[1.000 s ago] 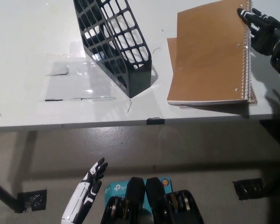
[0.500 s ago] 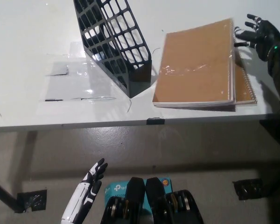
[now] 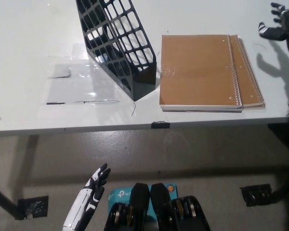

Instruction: Use the right hand to pick up a book from the book holder on the left side and put it on another book on the right side

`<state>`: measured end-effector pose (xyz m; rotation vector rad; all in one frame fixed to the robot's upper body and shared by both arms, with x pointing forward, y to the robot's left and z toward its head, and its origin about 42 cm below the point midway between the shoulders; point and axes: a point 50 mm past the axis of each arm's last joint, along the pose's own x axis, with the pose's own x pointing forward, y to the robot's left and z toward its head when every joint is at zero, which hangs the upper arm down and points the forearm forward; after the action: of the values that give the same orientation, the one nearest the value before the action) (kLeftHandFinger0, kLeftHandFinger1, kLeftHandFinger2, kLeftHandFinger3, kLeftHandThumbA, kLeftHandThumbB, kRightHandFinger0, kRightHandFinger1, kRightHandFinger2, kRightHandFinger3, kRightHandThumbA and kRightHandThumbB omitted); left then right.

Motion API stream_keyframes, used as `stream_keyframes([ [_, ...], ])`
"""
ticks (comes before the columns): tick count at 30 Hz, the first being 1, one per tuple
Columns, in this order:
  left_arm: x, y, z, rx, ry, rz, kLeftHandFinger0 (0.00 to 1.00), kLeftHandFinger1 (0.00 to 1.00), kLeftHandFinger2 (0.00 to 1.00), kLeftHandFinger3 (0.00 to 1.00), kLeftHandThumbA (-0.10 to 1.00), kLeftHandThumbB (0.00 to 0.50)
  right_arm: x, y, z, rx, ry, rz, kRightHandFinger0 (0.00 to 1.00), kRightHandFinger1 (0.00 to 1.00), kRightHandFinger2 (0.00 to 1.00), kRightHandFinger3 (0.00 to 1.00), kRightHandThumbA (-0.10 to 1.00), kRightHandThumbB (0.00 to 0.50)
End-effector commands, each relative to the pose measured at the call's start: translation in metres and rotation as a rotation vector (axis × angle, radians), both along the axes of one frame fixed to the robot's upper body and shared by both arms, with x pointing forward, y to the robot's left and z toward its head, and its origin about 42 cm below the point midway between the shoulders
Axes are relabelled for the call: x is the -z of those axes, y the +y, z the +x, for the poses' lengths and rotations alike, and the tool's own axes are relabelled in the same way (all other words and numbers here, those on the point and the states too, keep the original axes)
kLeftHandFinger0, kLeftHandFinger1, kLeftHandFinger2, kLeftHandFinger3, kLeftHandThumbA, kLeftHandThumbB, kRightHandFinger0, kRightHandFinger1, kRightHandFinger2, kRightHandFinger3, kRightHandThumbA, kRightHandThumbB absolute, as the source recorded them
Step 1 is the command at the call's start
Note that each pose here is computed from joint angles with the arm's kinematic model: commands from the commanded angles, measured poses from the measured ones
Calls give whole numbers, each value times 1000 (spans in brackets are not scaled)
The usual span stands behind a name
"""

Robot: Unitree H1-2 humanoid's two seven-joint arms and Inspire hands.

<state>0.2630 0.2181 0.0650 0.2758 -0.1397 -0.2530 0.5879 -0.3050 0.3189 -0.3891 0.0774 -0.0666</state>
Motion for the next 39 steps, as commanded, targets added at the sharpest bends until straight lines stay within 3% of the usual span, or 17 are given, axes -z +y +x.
stream_keyframes([
  [1,-8,2,4,6,-51,-2,1000,1000,1000,1000,1000,274,-88,-3,-1,-33,-331,3,1000,1000,1000,1000,423,300],
  [2,-9,2,7,4,-56,-3,1000,1000,1000,1000,1000,273,-107,1,-12,-74,-409,2,1000,1000,1000,1000,485,286],
  [6,-17,3,23,-1,-77,-13,1000,1000,1000,1000,1000,277,-157,23,-63,-192,-623,20,1000,1000,1000,1000,554,261],
  [8,-23,3,32,-3,-96,-6,1000,1000,1000,1000,1000,285,-176,41,-103,-261,-752,5,1000,1000,1000,1000,605,295],
  [14,-40,9,54,-10,-142,5,1000,1000,1000,1000,1000,287,-171,74,-202,-433,-1026,-53,1000,1000,1000,1000,658,262],
  [18,-49,12,67,-7,-181,8,1000,1000,1000,1000,1000,267,-148,91,-246,-528,-1083,6,1000,1000,1000,1000,604,254],
  [21,-58,8,77,1,-185,13,1000,1000,1000,1000,1000,282,-128,101,-279,-631,-1081,104,1000,1000,1000,1000,522,250],
  [25,-70,8,91,8,-209,20,1000,1000,1000,1000,1000,278,-112,112,-310,-713,-1097,131,1000,1000,1000,1000,552,252],
  [30,-79,9,105,15,-245,27,1000,1000,1000,1000,1000,257,-102,115,-323,-712,-1110,120,1000,1000,1000,1000,529,214],
  [33,-82,7,108,14,-244,32,1000,1000,1000,1000,1000,276,-93,116,-323,-713,-1092,127,1000,1000,1000,1000,521,198],
  [36,-83,8,109,13,-246,33,1000,1000,1000,1000,1000,282,-75,117,-312,-682,-1008,166,1000,1000,1000,1000,524,215],
  [39,-83,7,109,14,-252,32,1000,1000,1000,1000,1000,267,-48,117,-291,-621,-926,156,1000,1000,1000,1000,536,197],
])
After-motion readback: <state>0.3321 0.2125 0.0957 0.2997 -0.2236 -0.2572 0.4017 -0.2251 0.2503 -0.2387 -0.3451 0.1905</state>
